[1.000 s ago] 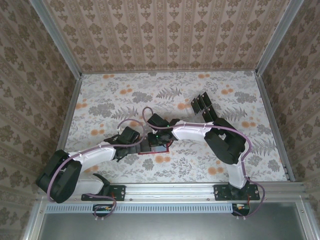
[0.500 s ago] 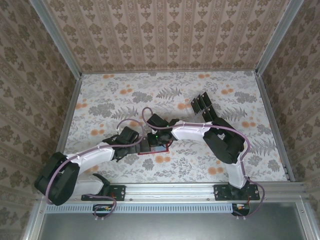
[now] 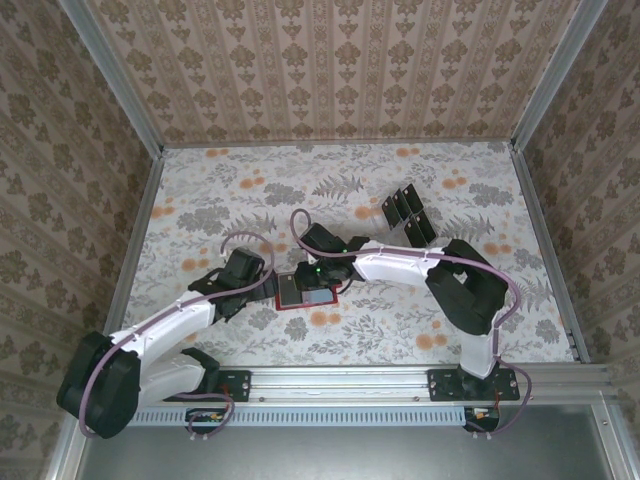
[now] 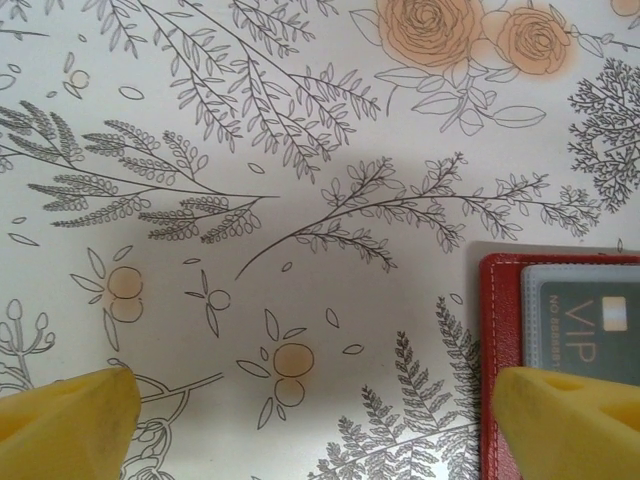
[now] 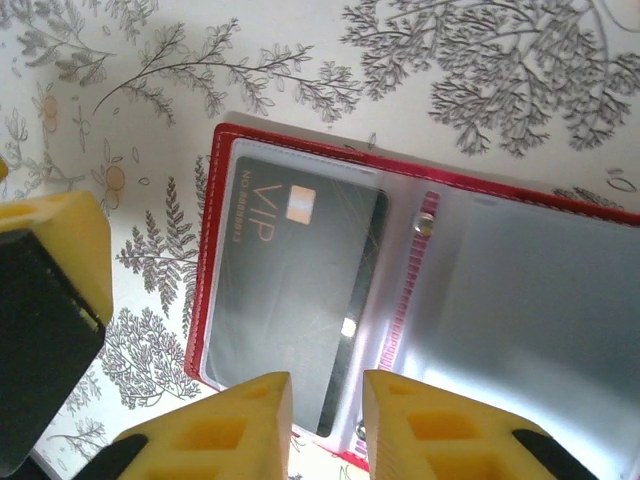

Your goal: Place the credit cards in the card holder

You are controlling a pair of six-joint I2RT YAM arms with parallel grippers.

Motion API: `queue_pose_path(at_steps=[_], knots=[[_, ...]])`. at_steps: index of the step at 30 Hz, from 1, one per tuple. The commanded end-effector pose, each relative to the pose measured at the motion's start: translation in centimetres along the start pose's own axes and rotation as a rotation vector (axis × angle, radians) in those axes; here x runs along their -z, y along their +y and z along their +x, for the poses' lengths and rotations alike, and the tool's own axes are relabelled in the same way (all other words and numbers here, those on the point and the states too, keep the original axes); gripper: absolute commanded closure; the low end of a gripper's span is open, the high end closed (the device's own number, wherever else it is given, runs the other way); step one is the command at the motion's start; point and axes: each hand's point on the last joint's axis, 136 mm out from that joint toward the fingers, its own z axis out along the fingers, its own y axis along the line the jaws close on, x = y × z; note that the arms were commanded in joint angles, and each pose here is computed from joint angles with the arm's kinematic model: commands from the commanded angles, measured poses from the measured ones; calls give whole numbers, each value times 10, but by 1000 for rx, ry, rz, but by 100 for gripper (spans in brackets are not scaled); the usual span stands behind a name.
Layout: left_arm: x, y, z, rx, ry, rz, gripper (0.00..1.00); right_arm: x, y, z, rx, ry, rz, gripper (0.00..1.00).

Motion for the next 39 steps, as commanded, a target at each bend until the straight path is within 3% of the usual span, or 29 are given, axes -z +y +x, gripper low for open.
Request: queue_pose_path(at_steps=[1,13,23,39], knots=[[4,-11,-1,-33,11,57,0,14,-14,-6,6,-34,39,63],[1,-29,2,-84,23,84,0,11,-43,-14,71,3,160,54],[1,-34,2,-104,19,85,0,-10,-55,-7,74,56,191,53],[14,-49,6,-173,-24,152,0,-37,-33,8,-18,121,45,53]])
